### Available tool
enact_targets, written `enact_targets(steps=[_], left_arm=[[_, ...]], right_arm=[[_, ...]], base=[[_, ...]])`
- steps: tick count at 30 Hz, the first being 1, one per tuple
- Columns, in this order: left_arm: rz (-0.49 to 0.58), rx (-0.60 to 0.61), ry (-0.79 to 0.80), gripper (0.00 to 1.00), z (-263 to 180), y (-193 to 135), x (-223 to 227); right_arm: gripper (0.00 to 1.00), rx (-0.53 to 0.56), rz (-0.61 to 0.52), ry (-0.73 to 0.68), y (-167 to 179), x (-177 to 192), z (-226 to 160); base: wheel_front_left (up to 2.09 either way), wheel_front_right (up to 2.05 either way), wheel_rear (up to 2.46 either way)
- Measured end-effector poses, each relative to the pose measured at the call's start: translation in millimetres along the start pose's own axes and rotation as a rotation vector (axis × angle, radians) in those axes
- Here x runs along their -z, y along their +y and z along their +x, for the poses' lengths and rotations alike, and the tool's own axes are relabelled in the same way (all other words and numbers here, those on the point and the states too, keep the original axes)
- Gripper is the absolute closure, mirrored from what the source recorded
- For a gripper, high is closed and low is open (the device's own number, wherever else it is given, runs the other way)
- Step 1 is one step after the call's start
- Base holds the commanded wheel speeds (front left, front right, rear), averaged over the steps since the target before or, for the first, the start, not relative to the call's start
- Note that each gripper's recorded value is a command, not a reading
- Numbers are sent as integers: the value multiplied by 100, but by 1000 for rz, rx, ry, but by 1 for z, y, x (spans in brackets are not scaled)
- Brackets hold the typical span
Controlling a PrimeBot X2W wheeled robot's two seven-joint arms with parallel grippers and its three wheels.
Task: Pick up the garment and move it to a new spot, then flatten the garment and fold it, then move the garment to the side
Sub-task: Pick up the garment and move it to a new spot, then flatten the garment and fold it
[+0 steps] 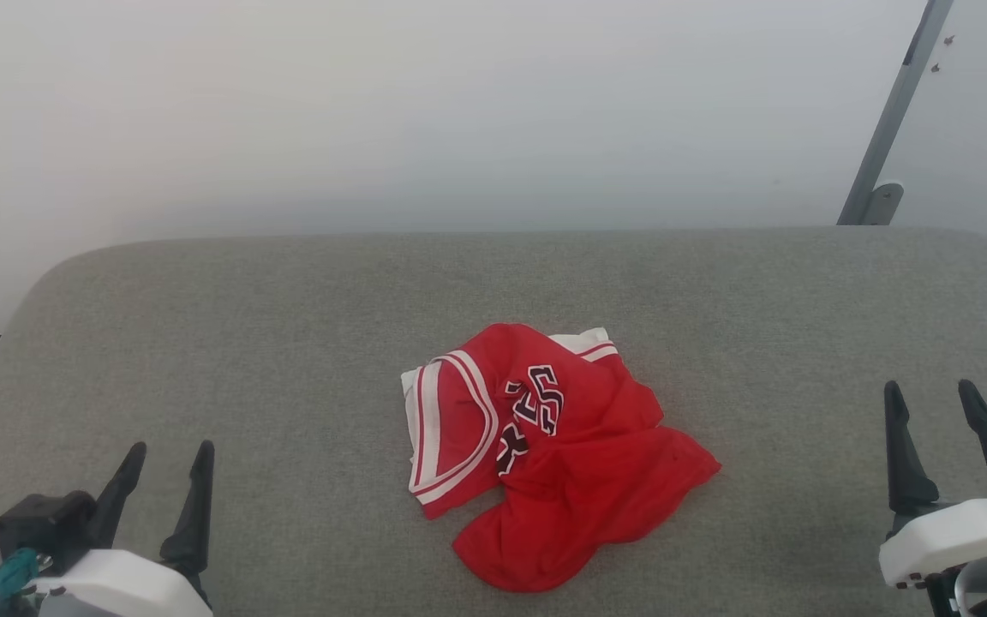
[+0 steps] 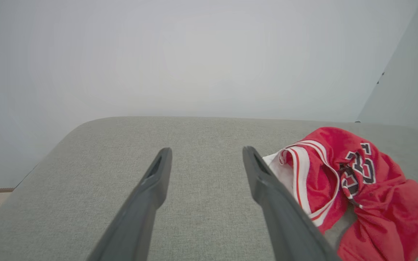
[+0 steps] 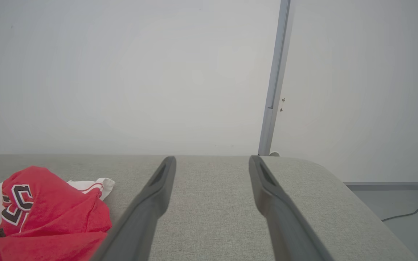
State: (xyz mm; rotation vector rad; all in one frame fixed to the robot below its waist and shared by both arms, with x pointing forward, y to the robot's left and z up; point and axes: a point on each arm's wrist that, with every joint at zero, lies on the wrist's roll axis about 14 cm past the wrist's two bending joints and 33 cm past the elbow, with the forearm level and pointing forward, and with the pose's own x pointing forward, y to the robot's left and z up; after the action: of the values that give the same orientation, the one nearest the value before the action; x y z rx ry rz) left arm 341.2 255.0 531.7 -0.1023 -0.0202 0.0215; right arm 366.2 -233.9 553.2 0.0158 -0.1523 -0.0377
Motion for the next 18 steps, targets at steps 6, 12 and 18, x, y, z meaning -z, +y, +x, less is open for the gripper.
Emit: enact_targets(steps=[6,12,18], left_arm=[[0,-4,-13,0,-3,1,-4],[-1,-1,-22,0,-2,-1,-7],[-5,1,-16,0,-1,-3,-4]], right_arm=[[0,-10,-1,3,3,1,0],[0,-23,0,2,8,1,1],[0,-44,7,17,15,4,5]], base=[[0,0,0],[0,0,0],[0,0,0]])
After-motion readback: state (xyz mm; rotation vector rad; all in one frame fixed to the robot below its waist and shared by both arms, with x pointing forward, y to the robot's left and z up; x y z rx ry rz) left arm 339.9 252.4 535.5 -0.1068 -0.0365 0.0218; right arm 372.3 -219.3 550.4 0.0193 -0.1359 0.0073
